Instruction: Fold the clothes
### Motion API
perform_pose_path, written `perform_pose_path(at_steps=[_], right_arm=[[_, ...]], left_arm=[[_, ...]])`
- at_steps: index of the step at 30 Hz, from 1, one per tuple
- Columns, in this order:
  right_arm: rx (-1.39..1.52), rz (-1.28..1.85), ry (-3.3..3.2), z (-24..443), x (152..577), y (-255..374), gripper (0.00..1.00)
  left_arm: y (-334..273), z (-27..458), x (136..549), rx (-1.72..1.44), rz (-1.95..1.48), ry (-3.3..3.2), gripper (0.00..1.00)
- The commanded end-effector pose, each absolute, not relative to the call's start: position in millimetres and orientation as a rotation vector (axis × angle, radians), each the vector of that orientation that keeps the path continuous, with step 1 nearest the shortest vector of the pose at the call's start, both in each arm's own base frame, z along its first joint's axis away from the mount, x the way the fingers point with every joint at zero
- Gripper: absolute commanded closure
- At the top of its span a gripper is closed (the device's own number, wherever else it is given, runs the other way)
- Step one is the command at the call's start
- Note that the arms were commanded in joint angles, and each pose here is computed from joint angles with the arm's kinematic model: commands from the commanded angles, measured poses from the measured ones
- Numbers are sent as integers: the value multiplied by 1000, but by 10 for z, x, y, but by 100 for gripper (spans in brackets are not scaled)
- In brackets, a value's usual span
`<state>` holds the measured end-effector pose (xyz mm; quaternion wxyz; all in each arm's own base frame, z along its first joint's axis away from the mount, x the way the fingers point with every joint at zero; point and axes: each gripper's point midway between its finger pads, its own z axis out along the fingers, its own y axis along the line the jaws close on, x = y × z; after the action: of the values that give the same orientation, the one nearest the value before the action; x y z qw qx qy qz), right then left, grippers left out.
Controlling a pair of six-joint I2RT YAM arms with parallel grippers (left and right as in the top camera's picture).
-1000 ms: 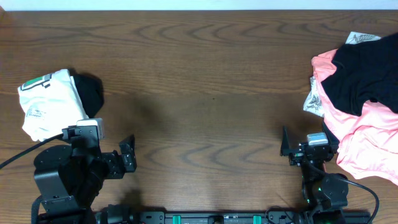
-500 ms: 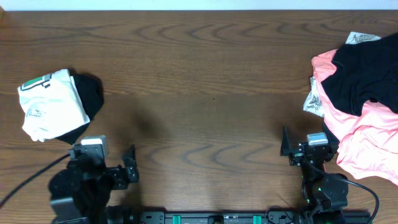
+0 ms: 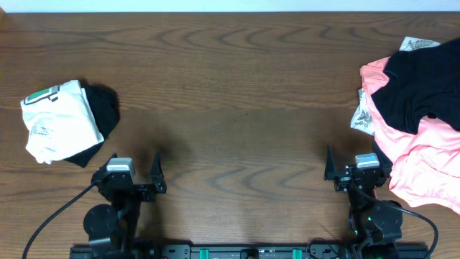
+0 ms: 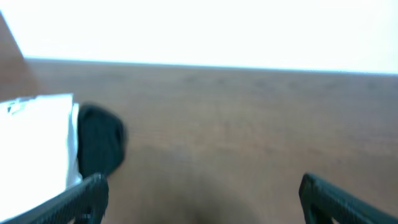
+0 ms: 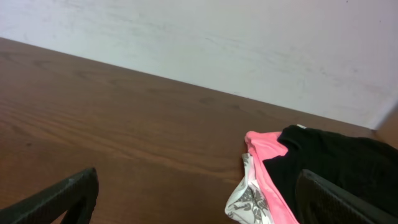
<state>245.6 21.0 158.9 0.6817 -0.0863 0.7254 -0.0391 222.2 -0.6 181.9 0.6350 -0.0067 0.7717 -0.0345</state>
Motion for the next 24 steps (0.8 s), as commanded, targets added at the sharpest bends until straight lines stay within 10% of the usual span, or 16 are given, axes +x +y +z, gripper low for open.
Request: perform_pose_path(at_steps=[1, 24], right_arm=[[-195, -109, 1627, 1586, 2455, 183, 1], [-195, -109, 1627, 1587, 2455, 183, 1]], left_arm=[[-10, 1711, 2325, 14, -60, 1721, 2], [-51, 1426, 2440, 29, -80, 1701, 2]])
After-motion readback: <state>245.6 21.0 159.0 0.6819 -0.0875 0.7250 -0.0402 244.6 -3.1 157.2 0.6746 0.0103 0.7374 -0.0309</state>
